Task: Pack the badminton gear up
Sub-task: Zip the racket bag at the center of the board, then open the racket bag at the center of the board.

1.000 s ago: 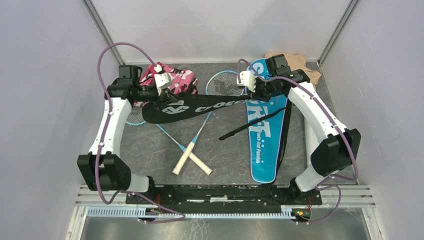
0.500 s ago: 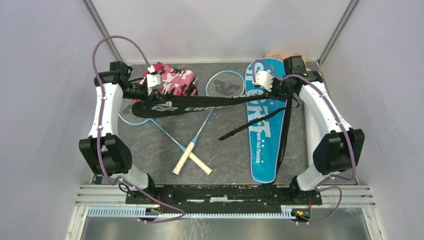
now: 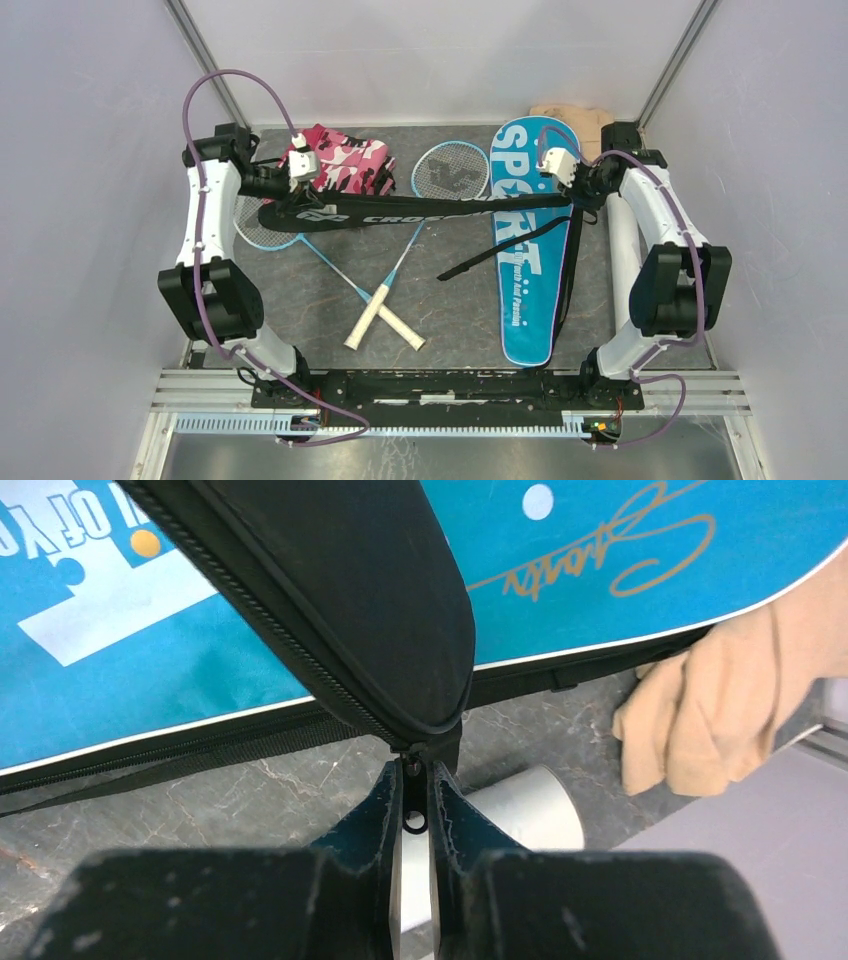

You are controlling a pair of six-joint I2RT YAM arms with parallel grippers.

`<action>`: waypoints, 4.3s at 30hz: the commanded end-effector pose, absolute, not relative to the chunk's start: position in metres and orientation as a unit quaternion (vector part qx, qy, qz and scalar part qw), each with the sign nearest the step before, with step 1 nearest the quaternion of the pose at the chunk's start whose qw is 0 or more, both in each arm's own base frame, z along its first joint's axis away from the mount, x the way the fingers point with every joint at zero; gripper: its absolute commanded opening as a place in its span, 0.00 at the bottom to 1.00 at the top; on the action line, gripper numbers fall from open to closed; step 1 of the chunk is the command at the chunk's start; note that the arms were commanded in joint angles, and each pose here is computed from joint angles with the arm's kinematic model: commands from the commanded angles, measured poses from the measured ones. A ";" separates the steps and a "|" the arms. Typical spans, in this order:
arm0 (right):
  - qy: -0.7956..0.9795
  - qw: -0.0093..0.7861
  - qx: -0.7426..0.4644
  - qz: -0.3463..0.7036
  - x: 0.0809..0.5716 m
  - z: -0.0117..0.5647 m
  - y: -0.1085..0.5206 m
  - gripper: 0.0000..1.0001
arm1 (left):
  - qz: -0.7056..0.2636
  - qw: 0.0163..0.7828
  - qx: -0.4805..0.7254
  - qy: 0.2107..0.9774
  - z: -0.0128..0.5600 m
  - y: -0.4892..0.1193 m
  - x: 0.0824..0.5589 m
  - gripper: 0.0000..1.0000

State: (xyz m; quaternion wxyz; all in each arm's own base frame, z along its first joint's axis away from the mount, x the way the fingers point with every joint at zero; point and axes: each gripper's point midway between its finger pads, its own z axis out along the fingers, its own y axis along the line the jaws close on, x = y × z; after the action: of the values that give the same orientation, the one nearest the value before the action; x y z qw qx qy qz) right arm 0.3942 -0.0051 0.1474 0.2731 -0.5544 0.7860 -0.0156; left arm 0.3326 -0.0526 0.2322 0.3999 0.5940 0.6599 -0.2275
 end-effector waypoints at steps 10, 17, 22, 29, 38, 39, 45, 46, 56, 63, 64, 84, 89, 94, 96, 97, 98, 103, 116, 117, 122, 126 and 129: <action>0.813 0.266 -0.517 -0.025 0.421 0.118 -0.032 0.10 | -0.189 0.447 0.576 0.657 0.263 -0.039 0.357 0.02; 0.805 0.352 -0.477 -0.005 0.431 0.176 -0.011 0.41 | -0.151 0.526 0.462 0.698 0.315 -0.034 0.381 0.02; 0.804 0.381 -0.456 0.021 0.432 0.200 0.001 0.61 | -0.102 0.568 0.416 0.703 0.341 -0.023 0.391 0.02; 0.803 0.378 -0.458 0.055 0.417 0.195 0.012 0.67 | -0.032 0.598 0.426 0.678 0.349 -0.012 0.397 0.02; 0.800 0.375 -0.454 0.115 0.397 0.183 0.032 0.68 | 0.022 0.587 0.488 0.646 0.307 -0.010 0.401 0.02; 0.799 0.378 -0.452 0.120 0.395 0.184 0.035 0.69 | 0.020 0.580 0.495 0.647 0.302 -0.014 0.400 0.03; 0.793 0.379 -0.456 0.137 0.384 0.186 0.048 0.70 | 0.042 0.511 0.556 0.654 0.248 -0.053 0.377 0.10; 0.793 0.378 -0.456 0.140 0.383 0.185 0.050 0.70 | 0.046 0.501 0.560 0.658 0.241 -0.056 0.376 0.12; 0.840 0.379 -0.358 0.150 0.372 0.163 0.060 0.72 | 0.095 0.383 0.625 0.673 0.195 -0.045 0.350 0.62; 0.887 0.390 -0.242 0.056 0.381 0.145 0.024 0.76 | 0.068 0.323 0.666 0.669 0.176 -0.041 0.316 0.88; 0.890 0.388 -0.233 0.046 0.382 0.143 0.020 0.76 | 0.057 0.315 0.674 0.666 0.174 -0.042 0.310 0.93; 0.931 0.338 -0.116 0.081 0.427 0.078 0.000 0.70 | -0.162 0.430 0.570 0.681 0.233 -0.118 0.285 1.00; 0.940 0.312 -0.112 0.086 0.429 0.055 0.000 0.66 | -0.204 0.453 0.561 0.662 0.232 -0.136 0.282 1.00; 0.948 0.293 -0.101 0.068 0.425 0.037 -0.015 0.65 | -0.218 0.462 0.550 0.661 0.230 -0.141 0.286 1.00; 0.951 0.284 -0.098 0.071 0.421 0.029 -0.016 0.66 | -0.224 0.465 0.546 0.660 0.229 -0.143 0.286 1.00; 0.953 0.279 -0.098 0.072 0.419 0.026 -0.016 0.66 | -0.228 0.465 0.546 0.658 0.228 -0.145 0.286 1.00; 0.954 0.275 -0.098 0.073 0.416 0.023 -0.016 0.67 | -0.230 0.466 0.546 0.657 0.227 -0.146 0.287 1.00; 0.957 0.262 -0.096 0.077 0.409 0.010 -0.015 0.66 | -0.237 0.470 0.538 0.659 0.225 -0.150 0.292 1.00; 0.934 0.329 -0.104 0.089 0.432 0.067 -0.008 0.00 | -0.225 0.500 0.479 0.686 0.239 -0.152 0.317 1.00; 0.930 0.341 -0.104 0.090 0.434 0.078 -0.007 0.00 | -0.224 0.503 0.467 0.692 0.241 -0.152 0.321 1.00; 0.909 0.391 -0.103 0.102 0.440 0.132 0.002 0.00 | -0.227 0.518 0.410 0.715 0.249 -0.159 0.337 1.00; 0.893 0.429 -0.110 0.080 0.443 0.176 0.006 0.00 | -0.232 0.520 0.389 0.724 0.253 -0.173 0.345 1.00; 0.883 0.452 -0.120 0.048 0.442 0.205 0.008 0.00 | -0.248 0.518 0.371 0.730 0.259 -0.187 0.349 1.00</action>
State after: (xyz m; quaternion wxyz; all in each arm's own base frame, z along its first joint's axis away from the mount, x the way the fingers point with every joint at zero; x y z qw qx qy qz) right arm 0.4302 0.0044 0.1332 0.3766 -0.1072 0.9160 0.0875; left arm 0.3331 -0.1715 0.2371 0.4982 0.4240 0.7201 -0.2313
